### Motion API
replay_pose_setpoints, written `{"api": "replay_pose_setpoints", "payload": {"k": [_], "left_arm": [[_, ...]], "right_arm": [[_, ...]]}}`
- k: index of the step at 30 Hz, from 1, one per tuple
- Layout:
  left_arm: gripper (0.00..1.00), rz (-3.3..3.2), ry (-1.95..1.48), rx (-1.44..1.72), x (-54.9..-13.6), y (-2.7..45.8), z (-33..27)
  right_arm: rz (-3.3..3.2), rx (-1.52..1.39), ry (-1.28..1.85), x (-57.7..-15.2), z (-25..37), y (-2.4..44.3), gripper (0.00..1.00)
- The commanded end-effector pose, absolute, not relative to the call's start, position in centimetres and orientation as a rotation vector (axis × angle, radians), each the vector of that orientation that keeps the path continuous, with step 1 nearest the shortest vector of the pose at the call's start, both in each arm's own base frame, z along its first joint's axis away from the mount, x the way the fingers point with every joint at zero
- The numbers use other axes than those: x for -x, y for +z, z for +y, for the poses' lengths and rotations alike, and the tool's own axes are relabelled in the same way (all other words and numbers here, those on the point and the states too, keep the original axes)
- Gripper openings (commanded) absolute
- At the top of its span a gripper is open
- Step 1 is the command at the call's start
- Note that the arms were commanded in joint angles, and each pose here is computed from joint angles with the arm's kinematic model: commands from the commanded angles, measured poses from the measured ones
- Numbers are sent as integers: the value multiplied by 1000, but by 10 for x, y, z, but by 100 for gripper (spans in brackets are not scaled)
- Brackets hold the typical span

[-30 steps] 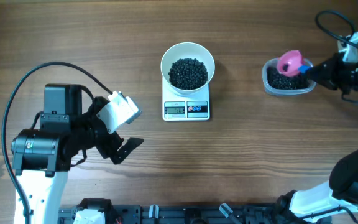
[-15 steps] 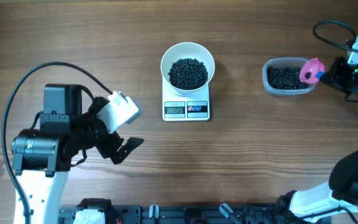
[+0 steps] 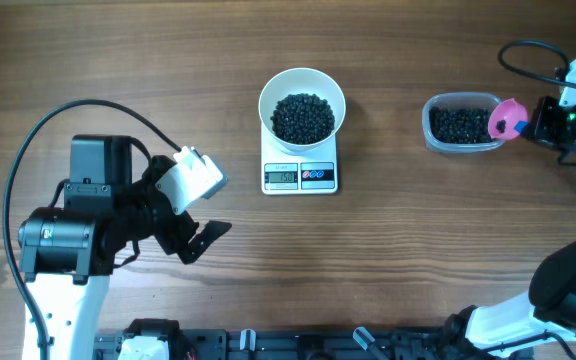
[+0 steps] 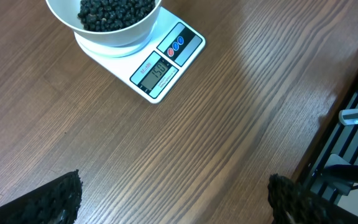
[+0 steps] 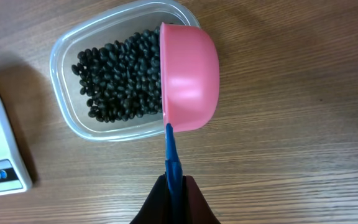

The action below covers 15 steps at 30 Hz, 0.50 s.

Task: Scoop item into bowl and weigh 150g on scale

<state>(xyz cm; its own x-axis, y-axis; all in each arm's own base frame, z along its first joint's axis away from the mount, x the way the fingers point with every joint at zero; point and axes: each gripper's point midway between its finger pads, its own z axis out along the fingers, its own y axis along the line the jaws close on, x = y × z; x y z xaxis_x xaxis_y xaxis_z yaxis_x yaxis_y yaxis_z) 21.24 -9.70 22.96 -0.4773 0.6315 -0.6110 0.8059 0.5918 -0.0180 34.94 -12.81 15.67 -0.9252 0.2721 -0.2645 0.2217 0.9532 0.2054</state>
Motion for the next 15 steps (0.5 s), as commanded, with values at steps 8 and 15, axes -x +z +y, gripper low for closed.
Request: {"api": "replay_pose_setpoints", "payload": {"k": [8, 15], "left_arm": [[100, 2225, -391, -1164, -214, 236, -98], [100, 2225, -391, -1164, -214, 236, -98]], "right_arm": [[2821, -278, 112, -346, -140, 164, 4], [2821, -205, 119, -347, -136, 164, 4]]}}
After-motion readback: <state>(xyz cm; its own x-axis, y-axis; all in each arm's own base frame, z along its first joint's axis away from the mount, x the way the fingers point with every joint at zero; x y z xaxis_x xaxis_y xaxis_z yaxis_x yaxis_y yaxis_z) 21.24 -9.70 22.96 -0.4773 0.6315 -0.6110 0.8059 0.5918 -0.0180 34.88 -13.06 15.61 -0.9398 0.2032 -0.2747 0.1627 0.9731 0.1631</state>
